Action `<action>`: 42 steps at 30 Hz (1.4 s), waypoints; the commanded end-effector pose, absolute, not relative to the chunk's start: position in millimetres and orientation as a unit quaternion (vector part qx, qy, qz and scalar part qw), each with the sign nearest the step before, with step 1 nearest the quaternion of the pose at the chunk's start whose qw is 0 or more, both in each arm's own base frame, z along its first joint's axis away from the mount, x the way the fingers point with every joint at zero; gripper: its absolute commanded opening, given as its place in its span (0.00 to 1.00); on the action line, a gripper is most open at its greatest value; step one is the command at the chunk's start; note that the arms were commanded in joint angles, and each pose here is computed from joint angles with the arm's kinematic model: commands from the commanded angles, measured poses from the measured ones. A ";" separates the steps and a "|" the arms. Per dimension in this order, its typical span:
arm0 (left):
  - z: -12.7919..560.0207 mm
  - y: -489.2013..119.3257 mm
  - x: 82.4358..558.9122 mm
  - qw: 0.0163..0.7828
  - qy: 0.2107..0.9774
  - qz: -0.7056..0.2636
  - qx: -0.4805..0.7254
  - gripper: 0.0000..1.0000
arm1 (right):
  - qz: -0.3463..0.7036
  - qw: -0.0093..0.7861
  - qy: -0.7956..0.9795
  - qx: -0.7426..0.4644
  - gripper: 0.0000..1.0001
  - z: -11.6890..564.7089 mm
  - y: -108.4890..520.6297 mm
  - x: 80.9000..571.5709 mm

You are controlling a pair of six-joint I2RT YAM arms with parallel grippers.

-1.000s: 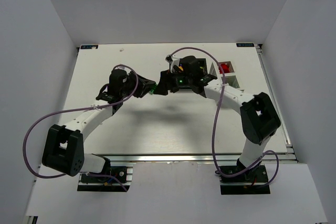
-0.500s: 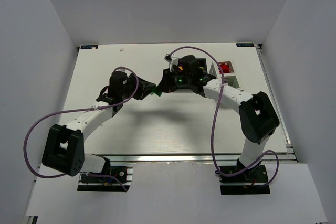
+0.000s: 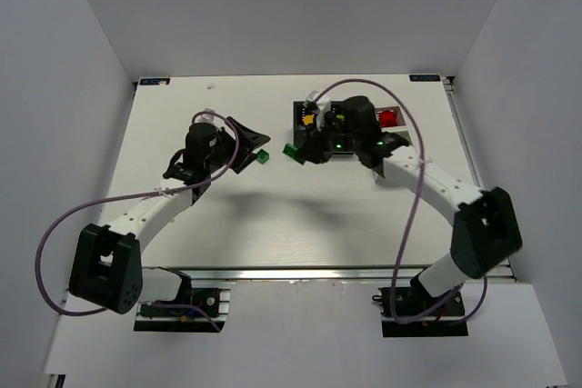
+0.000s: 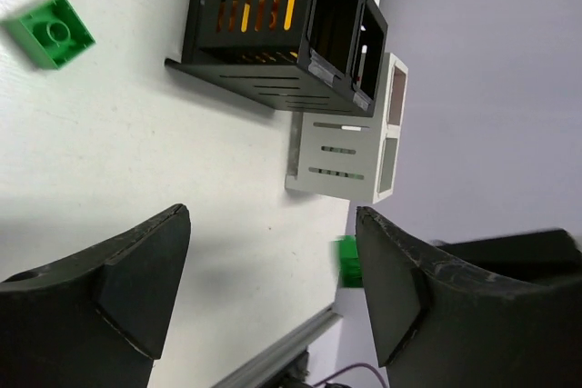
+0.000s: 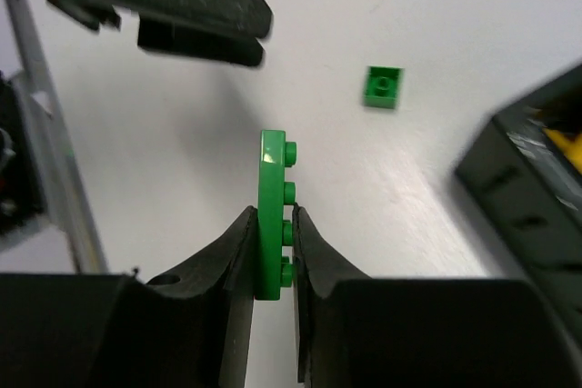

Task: Sort the legos into containers by color

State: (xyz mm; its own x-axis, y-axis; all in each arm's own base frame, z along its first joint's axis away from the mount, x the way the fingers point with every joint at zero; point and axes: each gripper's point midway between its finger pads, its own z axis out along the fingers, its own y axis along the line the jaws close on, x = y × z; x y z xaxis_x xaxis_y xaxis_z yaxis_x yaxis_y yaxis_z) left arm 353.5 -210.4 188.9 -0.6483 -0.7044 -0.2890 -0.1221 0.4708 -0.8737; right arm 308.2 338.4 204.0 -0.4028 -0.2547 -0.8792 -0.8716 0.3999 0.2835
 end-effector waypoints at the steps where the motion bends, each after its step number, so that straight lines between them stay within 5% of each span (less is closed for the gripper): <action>1: 193.2 -201.3 354.4 0.366 0.797 -0.419 -0.234 0.83 | 0.310 0.443 0.703 -0.462 0.00 212.9 288.0 310.3; 12: 168.6 -203.8 370.3 0.338 0.825 -0.398 -0.215 0.83 | 0.066 0.449 0.703 -0.548 0.00 197.1 114.4 349.8; 33: 140.0 -190.6 393.9 0.315 0.855 -0.347 -0.221 0.83 | 0.012 0.416 0.765 -0.491 0.00 169.5 47.7 396.4; 38: 124.5 -189.6 406.4 0.305 0.872 -0.319 -0.213 0.86 | 0.021 0.419 0.768 -0.483 0.37 166.6 50.2 398.7; 42: 114.5 -187.0 417.5 0.296 0.883 -0.294 -0.216 0.86 | 0.021 0.435 0.765 -0.474 0.56 175.2 51.8 401.6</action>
